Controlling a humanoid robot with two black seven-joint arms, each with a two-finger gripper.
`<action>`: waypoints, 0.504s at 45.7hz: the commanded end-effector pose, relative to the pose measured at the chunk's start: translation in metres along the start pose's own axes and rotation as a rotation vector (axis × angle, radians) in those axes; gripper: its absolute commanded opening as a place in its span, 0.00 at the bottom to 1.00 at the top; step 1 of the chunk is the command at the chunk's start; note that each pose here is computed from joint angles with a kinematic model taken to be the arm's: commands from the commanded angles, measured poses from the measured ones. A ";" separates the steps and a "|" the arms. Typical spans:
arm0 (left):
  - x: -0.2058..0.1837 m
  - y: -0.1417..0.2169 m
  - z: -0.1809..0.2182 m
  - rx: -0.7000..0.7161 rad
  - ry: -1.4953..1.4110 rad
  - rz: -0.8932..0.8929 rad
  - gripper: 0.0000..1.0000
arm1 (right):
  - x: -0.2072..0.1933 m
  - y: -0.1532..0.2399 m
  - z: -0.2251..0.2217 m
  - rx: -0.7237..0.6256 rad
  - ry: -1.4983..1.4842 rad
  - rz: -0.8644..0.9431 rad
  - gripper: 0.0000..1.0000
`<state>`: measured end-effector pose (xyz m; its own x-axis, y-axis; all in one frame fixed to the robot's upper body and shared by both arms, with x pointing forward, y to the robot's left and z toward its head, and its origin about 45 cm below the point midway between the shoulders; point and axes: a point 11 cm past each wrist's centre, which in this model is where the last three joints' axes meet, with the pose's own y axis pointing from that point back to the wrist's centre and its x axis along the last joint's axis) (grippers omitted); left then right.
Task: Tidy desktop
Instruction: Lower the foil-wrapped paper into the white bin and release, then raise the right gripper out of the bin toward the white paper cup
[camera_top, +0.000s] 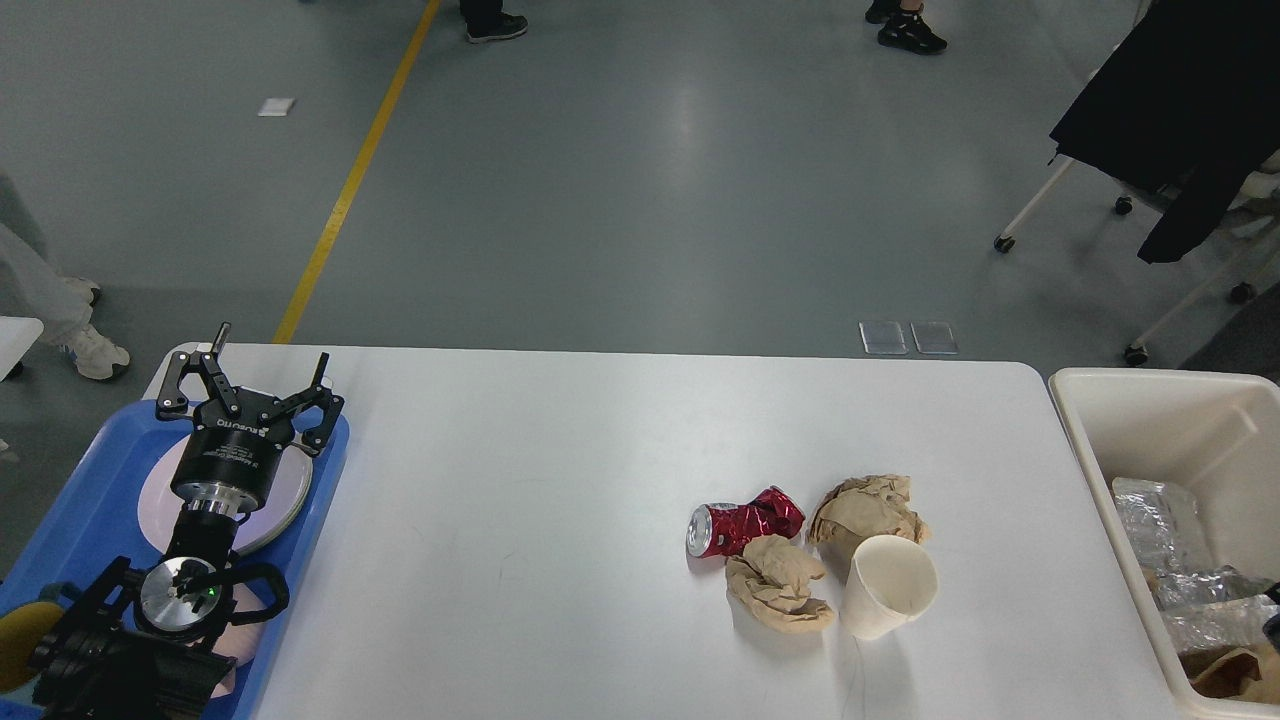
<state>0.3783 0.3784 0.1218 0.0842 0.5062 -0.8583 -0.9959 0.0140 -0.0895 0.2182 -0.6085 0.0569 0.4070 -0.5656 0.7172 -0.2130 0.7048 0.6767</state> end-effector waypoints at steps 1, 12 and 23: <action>0.000 0.000 0.000 0.001 0.000 0.000 0.97 | 0.020 0.003 0.002 -0.006 0.015 -0.009 1.00; 0.000 0.000 0.000 -0.001 0.000 0.000 0.97 | 0.048 0.043 -0.034 0.093 0.301 -0.122 1.00; 0.000 0.000 0.000 0.001 0.000 0.000 0.97 | 0.103 0.134 -0.075 0.161 0.600 -0.253 1.00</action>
<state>0.3783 0.3782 0.1217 0.0843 0.5060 -0.8584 -0.9959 0.0148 -0.0891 0.2786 -0.5573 0.1623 0.8012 -0.4052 0.4403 -0.2123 0.4954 0.8423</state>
